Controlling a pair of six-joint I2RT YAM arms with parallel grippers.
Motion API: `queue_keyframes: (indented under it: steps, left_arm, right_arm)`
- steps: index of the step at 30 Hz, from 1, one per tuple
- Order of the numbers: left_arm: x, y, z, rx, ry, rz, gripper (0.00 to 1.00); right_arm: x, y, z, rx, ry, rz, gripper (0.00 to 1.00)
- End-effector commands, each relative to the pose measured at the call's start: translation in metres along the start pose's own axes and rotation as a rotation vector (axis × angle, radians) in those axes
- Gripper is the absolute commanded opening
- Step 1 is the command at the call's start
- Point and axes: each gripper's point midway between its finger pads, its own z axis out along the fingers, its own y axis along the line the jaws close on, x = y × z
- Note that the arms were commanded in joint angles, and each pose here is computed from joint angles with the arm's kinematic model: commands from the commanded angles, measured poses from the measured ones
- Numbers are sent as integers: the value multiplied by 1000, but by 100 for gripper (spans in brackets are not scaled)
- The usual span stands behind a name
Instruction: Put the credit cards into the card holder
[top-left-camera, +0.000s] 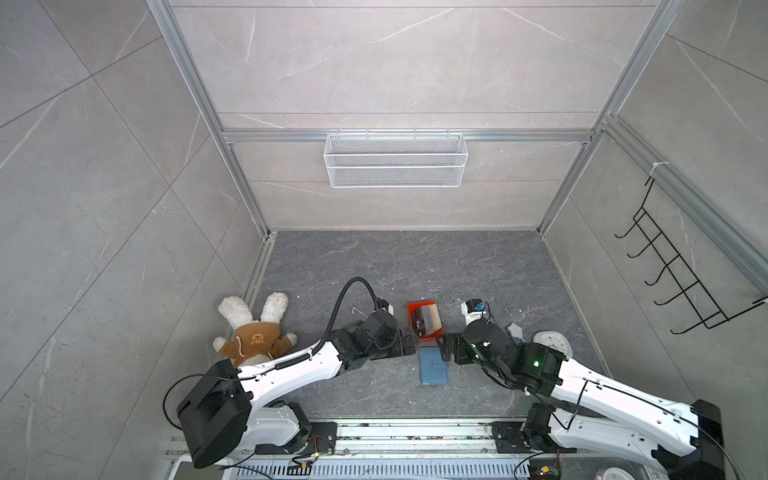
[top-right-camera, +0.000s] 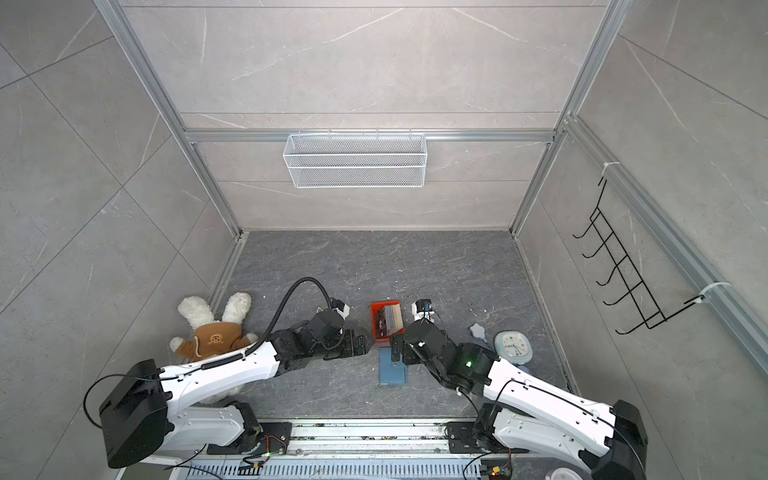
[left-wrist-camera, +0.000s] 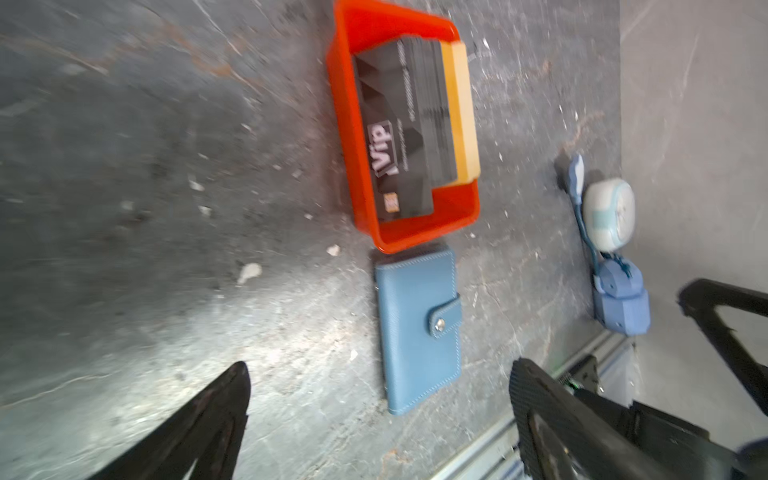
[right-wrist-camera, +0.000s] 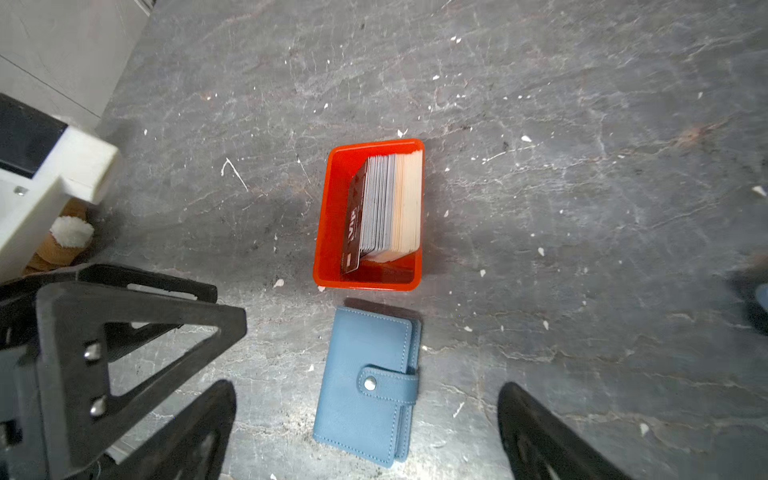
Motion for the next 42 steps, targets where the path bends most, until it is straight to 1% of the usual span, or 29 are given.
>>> queue_keyframes:
  steps: [1,4,9,14,15,16,18,20,22,23,26,27,28,32,34,37,39,42]
  left_arm:
    - [-15,10,-18,-52,-92,55,99]
    - [-23,15,-31,-55,-158,76,98]
    - [-36,29,-54,-108,-270,93,98]
    - [-44,42,-68,-165,-340,128,98]
    - [-44,43,-70,-162,-348,134,98]
    - [-45,42,-72,-156,-356,139,98]
    - [-45,43,-73,-150,-368,138,98]
    - [-45,43,-72,-147,-371,157,98]
    - [-46,42,-72,-146,-374,181,97]
    - [-46,43,-72,-152,-377,191,96]
    - [-54,47,-74,-192,-415,206,95]
    - [-56,50,-75,-208,-422,202,98]
    - [-58,53,-75,-215,-422,199,98]
    - [-68,59,-69,-164,-357,142,99]
    - [-74,67,-69,-173,-355,127,99]
    - [-86,78,-74,-222,-389,141,99]
    - [-93,84,-78,-243,-408,152,99]
    - [-105,95,-81,-287,-429,155,99]
  right_arm:
    - [-14,-10,-9,41,-78,-13,100]
    - [-24,-13,-16,40,-137,-2,100]
    - [-38,-25,-22,103,-221,-10,100]
    - [-44,-39,-24,198,-255,-41,100]
    - [-42,-36,-22,185,-243,-67,99]
    - [-41,-32,-21,168,-229,-88,96]
    - [-39,-26,-18,141,-212,-103,95]
    - [-41,-24,-18,131,-223,-92,94]
    - [-44,-25,-17,143,-242,-90,96]
    - [-47,-26,-17,156,-256,-92,100]
    - [-54,-27,-14,190,-285,-117,100]
    - [-56,-27,-12,203,-289,-132,100]
    - [-58,-25,-10,208,-287,-146,100]
    - [-65,-17,-6,202,-299,-188,100]
    - [-70,-18,-8,198,-330,-192,100]
    - [-78,-24,-13,190,-375,-194,100]
    - [-83,-34,-12,198,-382,-192,100]
    - [-89,-54,-6,210,-373,-151,100]
